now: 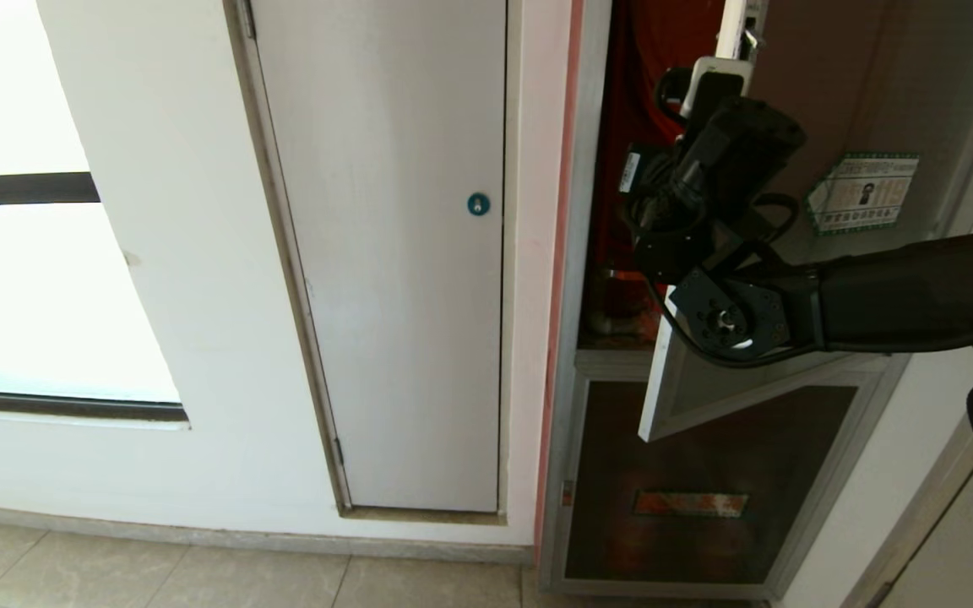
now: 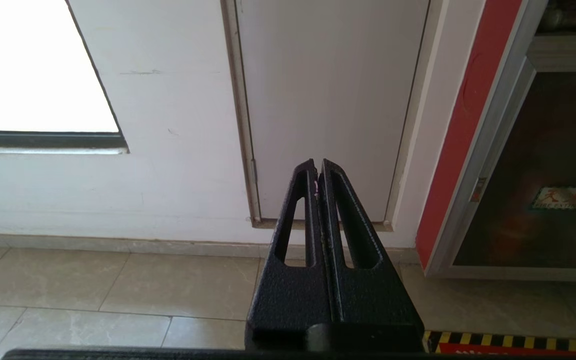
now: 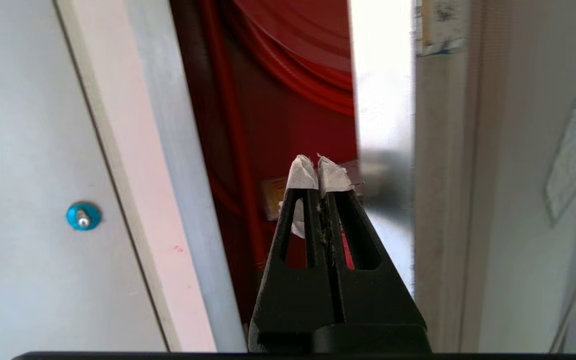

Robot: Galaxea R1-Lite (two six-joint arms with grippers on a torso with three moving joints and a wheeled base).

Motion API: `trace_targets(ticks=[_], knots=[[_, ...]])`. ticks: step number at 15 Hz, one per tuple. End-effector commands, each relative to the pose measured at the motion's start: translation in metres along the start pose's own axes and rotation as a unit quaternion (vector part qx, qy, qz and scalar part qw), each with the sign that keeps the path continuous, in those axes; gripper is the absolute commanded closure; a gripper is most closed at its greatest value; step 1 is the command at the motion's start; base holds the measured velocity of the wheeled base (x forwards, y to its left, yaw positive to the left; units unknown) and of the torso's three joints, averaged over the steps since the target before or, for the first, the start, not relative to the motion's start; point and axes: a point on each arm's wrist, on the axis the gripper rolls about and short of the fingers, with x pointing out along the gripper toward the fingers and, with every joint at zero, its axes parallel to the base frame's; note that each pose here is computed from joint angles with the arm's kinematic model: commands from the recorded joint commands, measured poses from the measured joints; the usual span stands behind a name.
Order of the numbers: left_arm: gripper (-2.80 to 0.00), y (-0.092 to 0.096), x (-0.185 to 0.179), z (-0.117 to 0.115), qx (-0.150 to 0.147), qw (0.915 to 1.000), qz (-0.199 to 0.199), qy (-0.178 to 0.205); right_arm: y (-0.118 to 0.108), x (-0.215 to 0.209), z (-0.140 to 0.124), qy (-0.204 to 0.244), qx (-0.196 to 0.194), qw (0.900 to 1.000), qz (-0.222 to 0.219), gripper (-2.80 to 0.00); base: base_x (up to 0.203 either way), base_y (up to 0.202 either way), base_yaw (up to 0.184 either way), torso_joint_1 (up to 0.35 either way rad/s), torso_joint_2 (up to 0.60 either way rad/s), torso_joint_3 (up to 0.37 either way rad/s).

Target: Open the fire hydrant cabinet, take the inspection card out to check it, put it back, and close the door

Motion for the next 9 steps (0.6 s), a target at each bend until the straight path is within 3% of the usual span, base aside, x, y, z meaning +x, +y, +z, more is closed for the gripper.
trace_targets(ticks=[1, 9], knots=[[0.00, 0.000, 0.000, 0.000, 0.000, 1.0000, 0.000, 0.001, 0.001, 0.000, -0.002, 0.000, -0.001, 1.000, 0.002, 0.00, 0.000, 0.000, 0.000, 0.000, 0.00, 0.000], [0.00, 0.000, 0.000, 0.000, 0.000, 1.0000, 0.000, 0.001, -0.009, 0.003, 0.004, -0.002, -0.005, 1.000, -0.008, 0.00, 0.000, 0.000, 0.000, 0.000, 0.00, 0.000]])
